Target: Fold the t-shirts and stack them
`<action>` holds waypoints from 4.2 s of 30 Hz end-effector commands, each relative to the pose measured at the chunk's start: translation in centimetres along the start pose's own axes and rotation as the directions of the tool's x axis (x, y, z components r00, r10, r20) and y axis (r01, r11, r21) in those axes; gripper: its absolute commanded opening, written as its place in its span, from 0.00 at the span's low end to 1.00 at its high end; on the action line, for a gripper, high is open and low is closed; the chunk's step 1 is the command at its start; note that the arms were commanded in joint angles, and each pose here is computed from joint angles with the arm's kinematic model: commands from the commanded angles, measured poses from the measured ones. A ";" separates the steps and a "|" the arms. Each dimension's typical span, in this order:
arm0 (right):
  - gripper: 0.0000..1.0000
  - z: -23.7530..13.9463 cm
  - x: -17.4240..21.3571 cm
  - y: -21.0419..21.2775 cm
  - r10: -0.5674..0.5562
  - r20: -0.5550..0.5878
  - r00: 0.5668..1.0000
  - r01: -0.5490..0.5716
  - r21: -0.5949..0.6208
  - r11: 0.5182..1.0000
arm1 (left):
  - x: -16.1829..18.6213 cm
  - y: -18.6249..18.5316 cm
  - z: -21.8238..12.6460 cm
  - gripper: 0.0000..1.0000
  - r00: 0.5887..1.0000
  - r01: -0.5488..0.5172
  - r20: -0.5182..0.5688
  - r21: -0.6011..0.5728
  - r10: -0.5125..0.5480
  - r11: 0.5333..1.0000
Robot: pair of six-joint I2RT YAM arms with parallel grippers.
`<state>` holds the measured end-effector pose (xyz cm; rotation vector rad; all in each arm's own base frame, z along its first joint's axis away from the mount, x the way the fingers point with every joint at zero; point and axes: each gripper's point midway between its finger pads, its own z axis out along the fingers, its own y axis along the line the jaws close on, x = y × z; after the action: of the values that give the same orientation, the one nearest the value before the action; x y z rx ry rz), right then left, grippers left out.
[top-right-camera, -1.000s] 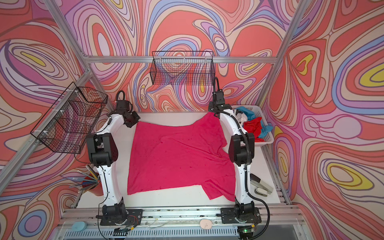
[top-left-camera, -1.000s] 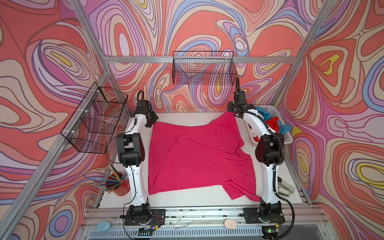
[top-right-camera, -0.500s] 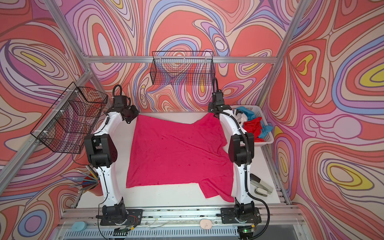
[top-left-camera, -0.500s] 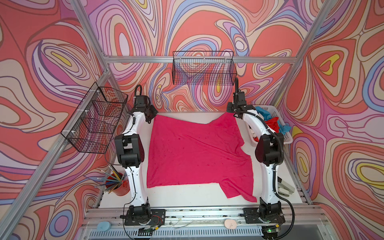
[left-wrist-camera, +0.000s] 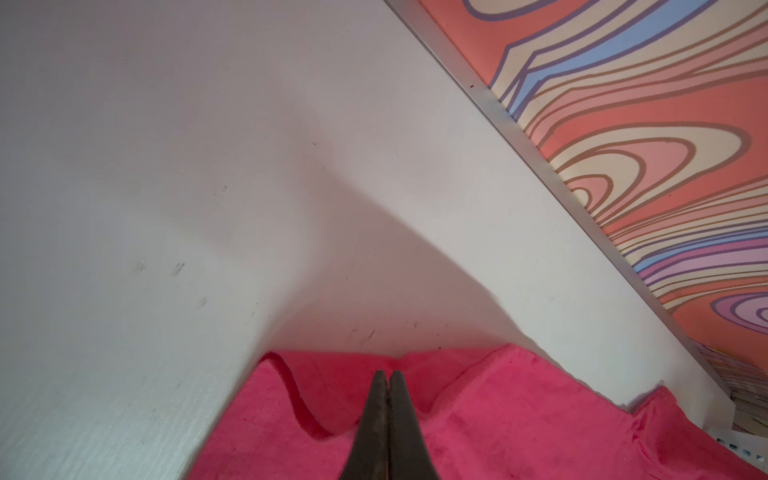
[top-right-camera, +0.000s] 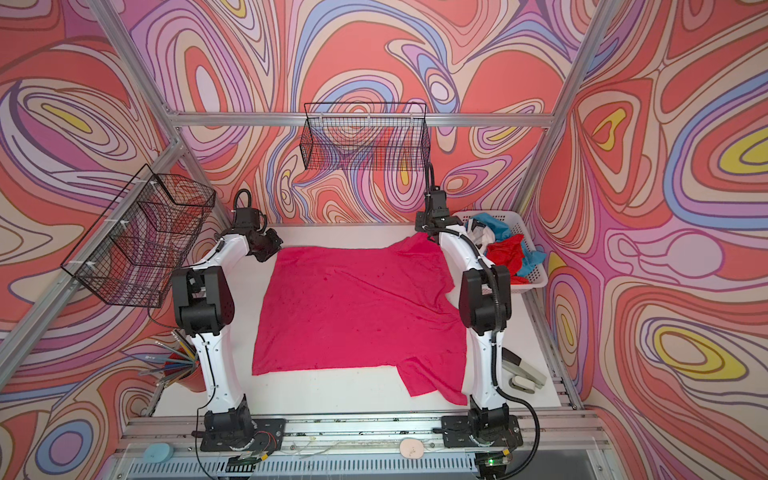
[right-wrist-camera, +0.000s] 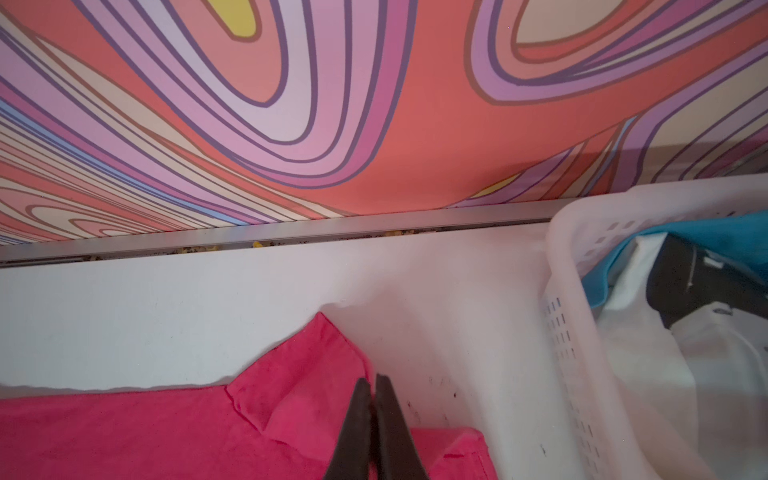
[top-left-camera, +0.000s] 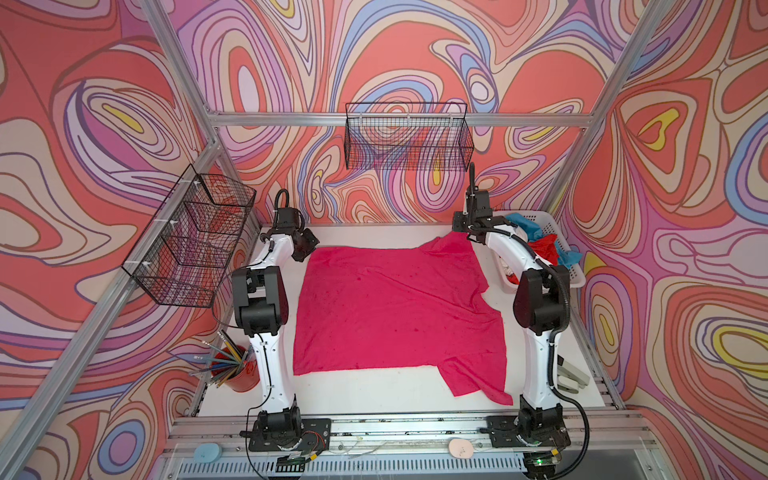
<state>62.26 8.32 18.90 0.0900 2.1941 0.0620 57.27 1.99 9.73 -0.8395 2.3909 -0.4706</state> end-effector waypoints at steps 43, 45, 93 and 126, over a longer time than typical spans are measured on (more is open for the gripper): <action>0.00 -9.3 6.7 0.2 0.127 -0.085 0.988 -0.140 -0.160 0.977 | 3.7 1.8 -5.3 0.00 0.999 0.030 -0.025 0.141 -0.026 0.990; 0.00 -10.3 7.6 -0.1 0.135 -0.096 0.986 -0.148 -0.149 0.978 | 4.5 2.6 -5.2 0.00 0.999 0.036 -0.040 0.128 -0.031 0.991; 0.00 -17.5 14.3 -6.2 0.194 -0.198 0.961 -0.180 0.085 0.980 | 9.4 8.3 -8.8 0.00 0.995 0.038 -0.091 -0.016 -0.039 0.999; 0.00 -15.7 24.7 -8.3 0.268 -0.386 0.883 -0.194 0.220 0.956 | 13.7 14.1 -6.4 0.00 0.973 0.043 -0.209 -0.227 -0.092 0.973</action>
<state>35.23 2.72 8.74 0.4427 2.5756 0.0702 39.65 3.73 4.07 -0.9738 2.6051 -0.3953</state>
